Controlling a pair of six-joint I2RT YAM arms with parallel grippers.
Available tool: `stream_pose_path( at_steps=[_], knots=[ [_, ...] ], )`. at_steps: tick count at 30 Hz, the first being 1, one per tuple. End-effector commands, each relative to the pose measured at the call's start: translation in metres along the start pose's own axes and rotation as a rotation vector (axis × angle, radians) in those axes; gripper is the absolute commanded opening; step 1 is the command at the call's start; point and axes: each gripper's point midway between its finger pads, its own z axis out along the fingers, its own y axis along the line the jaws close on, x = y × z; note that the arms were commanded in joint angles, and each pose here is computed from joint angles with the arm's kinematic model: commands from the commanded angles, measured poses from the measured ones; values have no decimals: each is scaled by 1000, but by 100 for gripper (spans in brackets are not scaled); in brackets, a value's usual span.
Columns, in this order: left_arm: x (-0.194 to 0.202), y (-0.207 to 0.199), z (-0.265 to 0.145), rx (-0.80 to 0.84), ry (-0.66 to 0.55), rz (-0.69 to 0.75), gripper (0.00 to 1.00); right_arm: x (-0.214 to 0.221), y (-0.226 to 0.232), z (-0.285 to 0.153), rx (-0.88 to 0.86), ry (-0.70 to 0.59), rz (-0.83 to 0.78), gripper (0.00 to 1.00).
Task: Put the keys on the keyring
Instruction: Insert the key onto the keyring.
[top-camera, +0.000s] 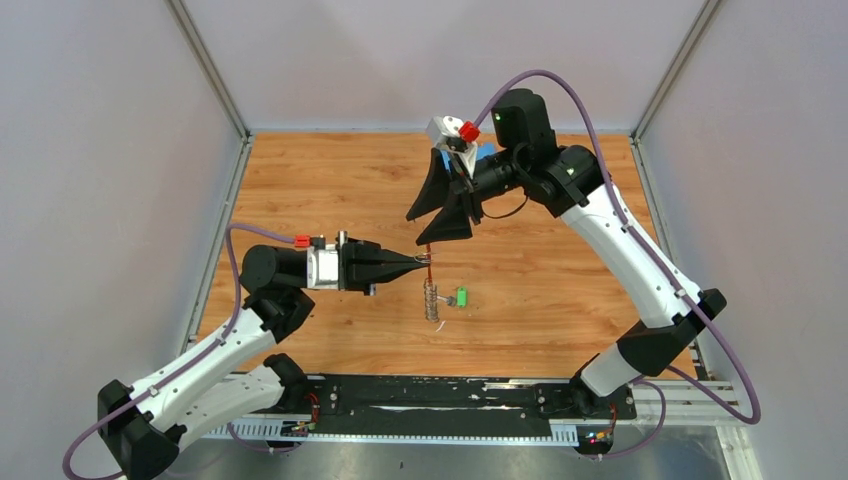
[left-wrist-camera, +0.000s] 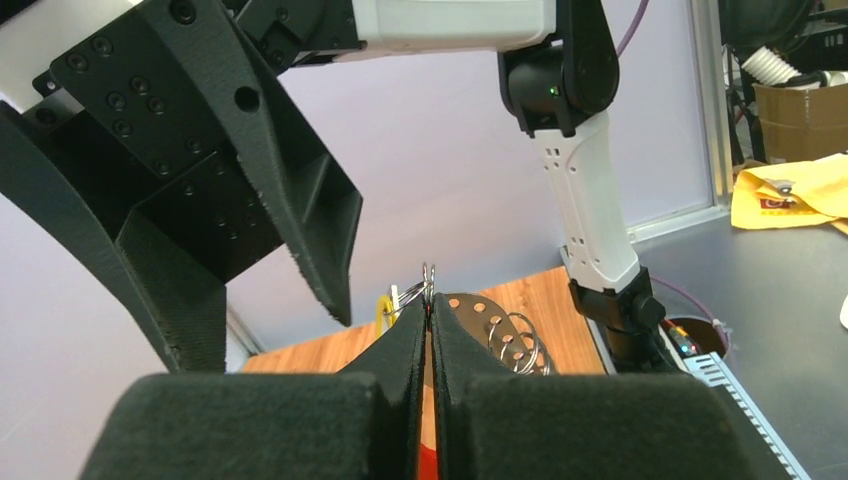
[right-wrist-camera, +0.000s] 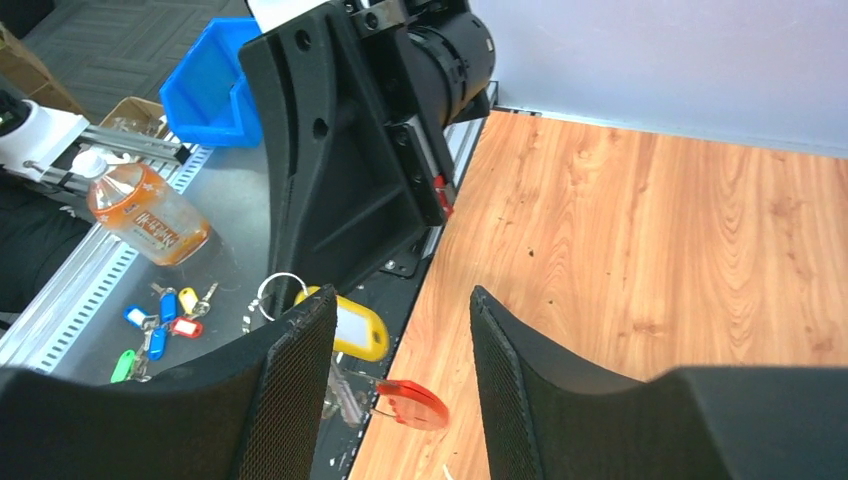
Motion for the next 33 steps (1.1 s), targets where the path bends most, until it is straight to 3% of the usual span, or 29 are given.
stream_pose_path(
  at_steps=[1, 10, 12, 15, 23, 33],
  knots=[
    [-21, -6, 1, 18, -70, 67, 0, -15, -11, -9, 45, -28, -21, 55],
    [-20, -6, 1, 18, -69, 66, 0, -26, -12, -18, 76, -50, -23, 58],
    [-19, -6, 0, 13, -67, 58, 0, -30, -11, -24, 97, -54, -44, 70],
    [-17, -1, 0, -22, -65, 26, 0, -33, -8, -36, 157, -54, -108, 74],
    [-10, 28, -2, -202, -42, -102, 0, -15, 19, -52, 252, -17, -267, 69],
    [-22, 28, 0, -194, -65, -126, 0, -7, 28, -33, 211, 0, -338, 59]
  ],
)
